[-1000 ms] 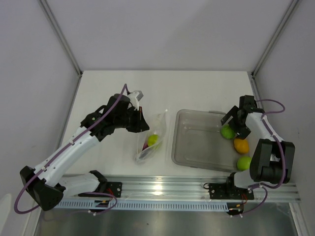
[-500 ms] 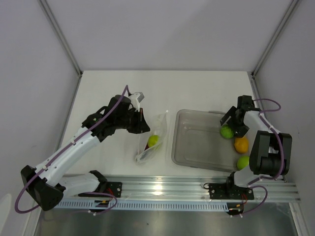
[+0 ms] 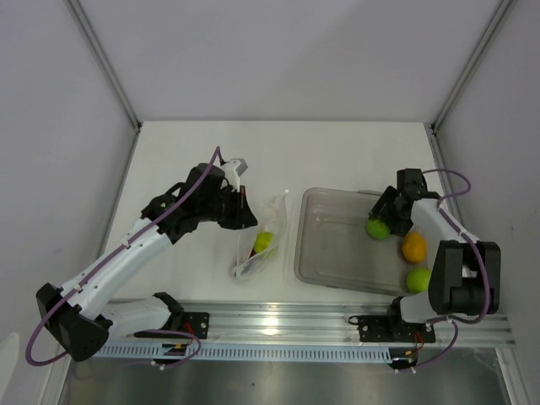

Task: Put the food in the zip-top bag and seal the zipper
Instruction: Pick up the fake fruit from the bin.

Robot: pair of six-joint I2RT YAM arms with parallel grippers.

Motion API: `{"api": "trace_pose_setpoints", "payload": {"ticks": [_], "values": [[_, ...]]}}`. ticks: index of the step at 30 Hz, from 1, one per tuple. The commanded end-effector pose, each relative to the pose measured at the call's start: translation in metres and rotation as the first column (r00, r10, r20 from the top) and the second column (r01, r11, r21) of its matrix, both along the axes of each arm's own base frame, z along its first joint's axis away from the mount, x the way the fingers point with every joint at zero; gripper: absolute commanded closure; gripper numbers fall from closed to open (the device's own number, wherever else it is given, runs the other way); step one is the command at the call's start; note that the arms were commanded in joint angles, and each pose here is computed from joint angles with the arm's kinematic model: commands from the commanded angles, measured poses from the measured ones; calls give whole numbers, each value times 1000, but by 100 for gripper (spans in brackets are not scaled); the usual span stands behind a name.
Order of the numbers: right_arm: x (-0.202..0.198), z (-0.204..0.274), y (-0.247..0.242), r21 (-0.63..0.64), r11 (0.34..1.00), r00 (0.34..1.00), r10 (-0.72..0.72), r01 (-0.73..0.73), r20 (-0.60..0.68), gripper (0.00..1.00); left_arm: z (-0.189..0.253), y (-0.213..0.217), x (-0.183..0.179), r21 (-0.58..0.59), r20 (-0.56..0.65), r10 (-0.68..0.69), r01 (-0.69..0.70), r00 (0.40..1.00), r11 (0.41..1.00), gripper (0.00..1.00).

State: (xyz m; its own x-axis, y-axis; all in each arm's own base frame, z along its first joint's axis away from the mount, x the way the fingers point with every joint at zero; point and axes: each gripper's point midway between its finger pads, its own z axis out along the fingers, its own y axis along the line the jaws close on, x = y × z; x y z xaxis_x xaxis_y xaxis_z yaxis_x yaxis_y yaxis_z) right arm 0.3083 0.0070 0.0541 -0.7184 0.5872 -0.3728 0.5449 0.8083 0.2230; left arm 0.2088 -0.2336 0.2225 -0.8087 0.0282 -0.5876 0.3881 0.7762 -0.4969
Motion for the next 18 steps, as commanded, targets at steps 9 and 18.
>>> {"api": "trace_pose_setpoints", "payload": {"ticks": [9,18], "values": [[-35,98,65,69,989,959,112,-134,261,79,2,-2,3,-11,11,13,-12,1000,1000,99],[-59,174,142,109,948,881,230,-299,414,78,-1,1,4,0,4,29,-29,1000,1000,99]]}}
